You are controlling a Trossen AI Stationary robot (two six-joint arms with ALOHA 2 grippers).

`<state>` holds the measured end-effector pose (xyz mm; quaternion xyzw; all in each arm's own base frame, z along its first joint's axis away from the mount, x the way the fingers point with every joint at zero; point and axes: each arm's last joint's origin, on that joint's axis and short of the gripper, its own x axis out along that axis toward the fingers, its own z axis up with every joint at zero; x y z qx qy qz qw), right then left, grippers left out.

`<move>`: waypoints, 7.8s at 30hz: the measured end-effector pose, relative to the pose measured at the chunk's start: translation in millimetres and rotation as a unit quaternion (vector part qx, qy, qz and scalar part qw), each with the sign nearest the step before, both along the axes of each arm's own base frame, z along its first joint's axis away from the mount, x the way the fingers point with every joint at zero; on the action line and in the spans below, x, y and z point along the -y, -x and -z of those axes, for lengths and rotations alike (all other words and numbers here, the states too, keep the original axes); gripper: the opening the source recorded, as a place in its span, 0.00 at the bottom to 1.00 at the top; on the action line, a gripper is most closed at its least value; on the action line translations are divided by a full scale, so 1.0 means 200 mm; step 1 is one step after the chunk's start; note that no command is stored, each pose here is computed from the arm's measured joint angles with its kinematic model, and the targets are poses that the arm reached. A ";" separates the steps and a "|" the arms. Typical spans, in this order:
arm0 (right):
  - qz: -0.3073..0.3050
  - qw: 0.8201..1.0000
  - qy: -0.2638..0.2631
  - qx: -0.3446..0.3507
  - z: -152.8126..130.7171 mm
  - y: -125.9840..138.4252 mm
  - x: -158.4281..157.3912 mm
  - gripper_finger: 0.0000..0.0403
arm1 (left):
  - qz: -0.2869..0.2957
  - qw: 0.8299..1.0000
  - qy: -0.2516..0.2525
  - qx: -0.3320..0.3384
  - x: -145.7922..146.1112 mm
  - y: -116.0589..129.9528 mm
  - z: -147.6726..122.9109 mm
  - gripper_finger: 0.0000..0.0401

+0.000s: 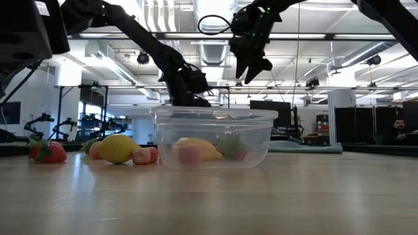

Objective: Pick and placing Produce into tupperware
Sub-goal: Put the red cherry into the transparent bin, then put the pink peach into the transparent bin

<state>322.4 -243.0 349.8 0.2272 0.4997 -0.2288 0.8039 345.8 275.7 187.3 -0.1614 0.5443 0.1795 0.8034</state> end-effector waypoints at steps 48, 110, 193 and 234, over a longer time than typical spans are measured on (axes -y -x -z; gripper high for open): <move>0.011 1.000 -0.005 0.002 0.00 0.00 0.00 0.57 | -0.078 0.997 -0.002 -0.023 0.04 -0.01 0.04 0.50; 0.003 1.000 0.000 0.002 0.00 0.00 0.00 0.57 | -0.034 0.999 -0.011 0.012 0.27 0.02 -0.25 0.22; 0.091 0.989 0.084 0.085 -0.13 0.58 -0.45 0.57 | -0.216 0.975 0.047 -0.025 0.40 0.21 -0.28 0.63; 0.190 0.969 0.064 0.144 -0.09 0.50 -0.32 0.57 | -0.206 0.978 0.002 -0.042 0.15 0.18 0.02 0.63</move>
